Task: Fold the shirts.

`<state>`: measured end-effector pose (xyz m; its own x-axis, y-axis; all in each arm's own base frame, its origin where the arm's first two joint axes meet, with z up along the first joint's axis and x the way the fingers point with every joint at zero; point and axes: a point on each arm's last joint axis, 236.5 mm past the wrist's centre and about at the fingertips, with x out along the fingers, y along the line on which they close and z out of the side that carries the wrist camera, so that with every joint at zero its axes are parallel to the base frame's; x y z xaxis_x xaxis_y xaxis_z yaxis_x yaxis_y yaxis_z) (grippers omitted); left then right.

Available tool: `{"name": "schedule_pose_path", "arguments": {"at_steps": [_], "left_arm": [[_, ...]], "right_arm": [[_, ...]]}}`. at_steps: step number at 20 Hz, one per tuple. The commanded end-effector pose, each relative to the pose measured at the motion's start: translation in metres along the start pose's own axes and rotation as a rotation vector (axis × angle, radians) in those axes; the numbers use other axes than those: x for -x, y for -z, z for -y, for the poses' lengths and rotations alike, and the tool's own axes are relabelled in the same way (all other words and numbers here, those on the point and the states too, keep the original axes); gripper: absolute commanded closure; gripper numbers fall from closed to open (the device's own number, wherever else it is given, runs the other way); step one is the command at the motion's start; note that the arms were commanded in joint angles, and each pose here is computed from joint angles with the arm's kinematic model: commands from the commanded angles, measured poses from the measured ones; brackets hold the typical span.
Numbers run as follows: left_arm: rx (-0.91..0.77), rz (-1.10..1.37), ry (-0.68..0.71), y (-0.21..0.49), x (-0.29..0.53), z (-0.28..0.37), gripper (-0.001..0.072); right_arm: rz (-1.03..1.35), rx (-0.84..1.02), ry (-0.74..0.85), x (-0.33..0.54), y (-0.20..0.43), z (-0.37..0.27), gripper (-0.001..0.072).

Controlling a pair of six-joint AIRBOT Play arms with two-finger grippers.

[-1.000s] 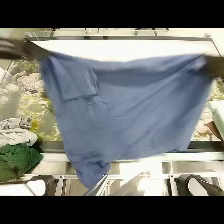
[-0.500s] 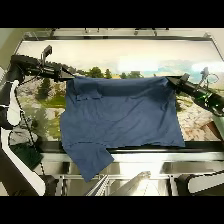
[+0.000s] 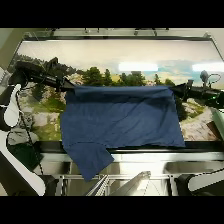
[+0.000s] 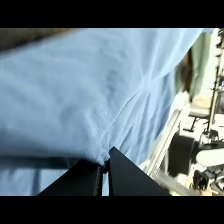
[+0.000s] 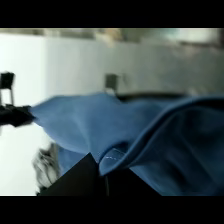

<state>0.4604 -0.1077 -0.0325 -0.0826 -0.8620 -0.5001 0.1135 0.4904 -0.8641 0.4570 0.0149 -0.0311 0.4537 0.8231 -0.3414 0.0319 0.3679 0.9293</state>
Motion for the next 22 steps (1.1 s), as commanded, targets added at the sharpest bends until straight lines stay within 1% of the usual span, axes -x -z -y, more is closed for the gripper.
{"name": "schedule_pose_path", "arguments": {"at_steps": [1,4,9,14,15,16,17,18,19,20,21,22], "left_arm": [[0.079,-0.076,-0.103,0.040,-0.007,-0.025,0.0700],[0.150,-0.091,-0.158,0.063,-0.013,-0.038,0.0700],[0.254,-0.142,-0.153,0.099,-0.025,-0.042,0.0700],[0.284,-0.147,-0.150,0.104,-0.029,-0.043,0.0699],[0.285,-0.148,-0.149,0.104,-0.029,-0.043,0.0687],[0.295,-0.148,-0.148,0.105,-0.029,-0.042,0.0686],[0.300,-0.154,-0.145,0.106,-0.028,-0.041,0.0529],[0.303,-0.161,-0.140,0.107,-0.028,-0.040,0.0343],[0.305,-0.166,-0.135,0.108,-0.028,-0.039,0.0240],[0.311,-0.177,-0.129,0.111,-0.028,-0.037,0.0194],[0.328,-0.196,-0.115,0.115,-0.028,-0.032,0.0195],[0.343,-0.219,-0.098,0.120,-0.026,-0.027,0.0195]], "right_arm": [[-0.154,-0.006,0.192,0.013,0.035,0.046,0.0693],[-0.144,0.012,0.246,0.013,0.032,0.059,0.0692],[-0.151,0.028,0.271,0.010,0.033,0.063,0.0692],[-0.212,0.043,0.307,0.006,0.046,0.068,0.0689],[-0.214,0.041,0.304,0.005,0.047,0.067,0.0635],[-0.210,0.028,0.307,0.006,0.046,0.067,0.0512],[-0.209,0.028,0.307,0.007,0.046,0.066,0.0457],[-0.216,0.032,0.309,0.009,0.048,0.065,0.0457],[-0.225,0.039,0.322,0.012,0.049,0.064,0.0457],[-0.232,0.040,0.348,0.016,0.050,0.064,0.0450],[-0.240,0.047,0.382,0.022,0.052,0.063,0.0357],[-0.249,0.050,0.425,0.031,0.053,0.064,0.0293]]}}
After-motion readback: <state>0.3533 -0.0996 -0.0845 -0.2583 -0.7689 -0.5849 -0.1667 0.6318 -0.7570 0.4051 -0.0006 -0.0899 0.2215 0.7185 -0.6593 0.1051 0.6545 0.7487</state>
